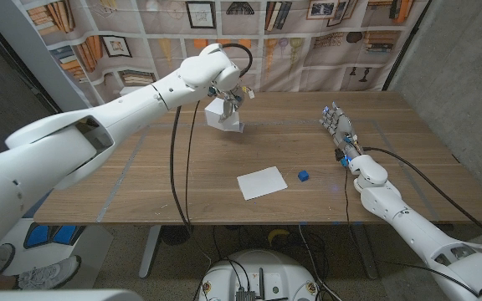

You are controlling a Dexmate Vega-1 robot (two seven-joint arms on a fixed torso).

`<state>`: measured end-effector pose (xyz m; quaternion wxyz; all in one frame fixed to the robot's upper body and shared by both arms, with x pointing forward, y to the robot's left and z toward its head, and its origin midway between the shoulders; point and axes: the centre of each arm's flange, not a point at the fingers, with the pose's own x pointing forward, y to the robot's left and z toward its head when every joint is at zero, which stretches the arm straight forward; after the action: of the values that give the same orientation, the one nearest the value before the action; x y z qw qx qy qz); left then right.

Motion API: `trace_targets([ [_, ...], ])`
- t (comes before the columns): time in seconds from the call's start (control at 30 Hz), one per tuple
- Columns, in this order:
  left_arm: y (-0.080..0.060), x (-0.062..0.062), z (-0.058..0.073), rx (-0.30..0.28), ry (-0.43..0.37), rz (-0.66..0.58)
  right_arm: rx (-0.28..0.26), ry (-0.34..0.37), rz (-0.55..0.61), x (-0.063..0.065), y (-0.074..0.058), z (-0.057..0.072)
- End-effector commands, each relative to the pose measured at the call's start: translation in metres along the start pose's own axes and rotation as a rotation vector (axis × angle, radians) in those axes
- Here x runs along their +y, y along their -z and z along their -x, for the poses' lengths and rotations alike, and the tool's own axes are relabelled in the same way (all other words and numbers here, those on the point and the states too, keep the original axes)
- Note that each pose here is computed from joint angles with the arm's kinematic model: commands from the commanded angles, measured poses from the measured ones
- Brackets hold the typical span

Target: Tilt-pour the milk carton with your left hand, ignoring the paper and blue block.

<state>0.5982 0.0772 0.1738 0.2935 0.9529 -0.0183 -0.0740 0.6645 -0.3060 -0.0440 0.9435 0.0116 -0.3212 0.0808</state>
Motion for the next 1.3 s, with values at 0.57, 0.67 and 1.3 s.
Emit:
trace_targets([
  [0.57,-0.015,0.001,-0.002,0.063,0.017,-0.034,0.008,0.01,0.005,0.0,0.0,0.014],
  [0.67,-0.013,0.001,-0.001,0.06,0.014,-0.009,0.011,0.007,0.006,0.0,0.0,0.014],
  [1.3,-0.003,-0.003,0.007,0.067,-0.018,0.163,0.002,-0.003,0.004,0.004,0.0,0.013],
])
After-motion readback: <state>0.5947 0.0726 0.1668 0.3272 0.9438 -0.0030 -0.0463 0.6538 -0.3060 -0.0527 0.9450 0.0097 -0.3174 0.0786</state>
